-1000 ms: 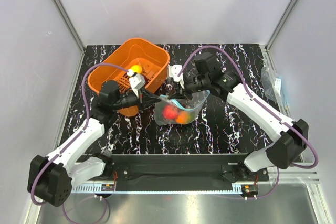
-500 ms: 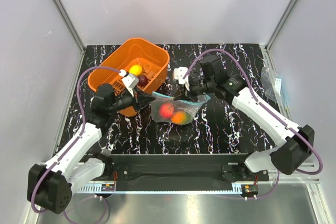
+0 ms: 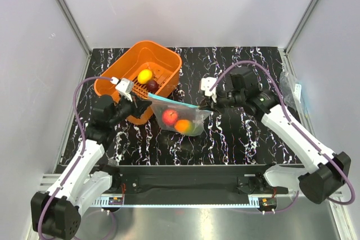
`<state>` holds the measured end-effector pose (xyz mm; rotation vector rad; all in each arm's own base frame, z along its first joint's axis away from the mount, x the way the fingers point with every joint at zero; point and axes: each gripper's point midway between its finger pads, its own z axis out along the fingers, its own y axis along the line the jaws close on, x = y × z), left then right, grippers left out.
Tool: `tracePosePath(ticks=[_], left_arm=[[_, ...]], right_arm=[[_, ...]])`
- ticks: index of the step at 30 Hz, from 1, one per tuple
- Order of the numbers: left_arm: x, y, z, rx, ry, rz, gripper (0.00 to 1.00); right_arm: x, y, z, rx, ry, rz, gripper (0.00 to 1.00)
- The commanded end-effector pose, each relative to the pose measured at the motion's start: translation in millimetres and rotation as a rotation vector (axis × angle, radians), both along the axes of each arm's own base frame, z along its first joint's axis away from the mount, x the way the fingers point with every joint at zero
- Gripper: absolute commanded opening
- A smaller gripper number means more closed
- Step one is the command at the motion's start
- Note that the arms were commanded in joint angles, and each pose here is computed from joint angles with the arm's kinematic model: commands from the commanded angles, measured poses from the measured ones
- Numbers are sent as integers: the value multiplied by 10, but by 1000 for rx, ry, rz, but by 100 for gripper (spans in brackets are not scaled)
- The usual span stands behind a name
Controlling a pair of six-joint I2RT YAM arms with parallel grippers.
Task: Place the food in the zip-top bag and seal the zipper
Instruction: Zip the zipper food storage bag at the center of the board.
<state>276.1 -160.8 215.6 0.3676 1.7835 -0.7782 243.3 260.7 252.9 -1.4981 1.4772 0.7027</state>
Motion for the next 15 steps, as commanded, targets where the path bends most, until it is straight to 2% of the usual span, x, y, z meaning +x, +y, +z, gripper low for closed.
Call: tracePosePath(ticks=[1, 8, 12, 13, 15], left_arm=[[244, 454, 25, 35, -22, 262, 0], [268, 461, 65, 51, -20, 261, 0], [270, 339, 130, 60, -45, 186, 0], [263, 284, 169, 66, -67, 153, 0], [288, 178, 235, 82, -89, 104, 0]], right_arm=[[16, -353, -39, -42, -35, -106, 0], [-47, -755, -264, -142, -58, -212, 0], [-111, -788, -241, -124, -44, -230, 0], [-109, -755, -207, -104, -37, -228, 1], [-25, -695, -111, -49, -18, -270, 9]])
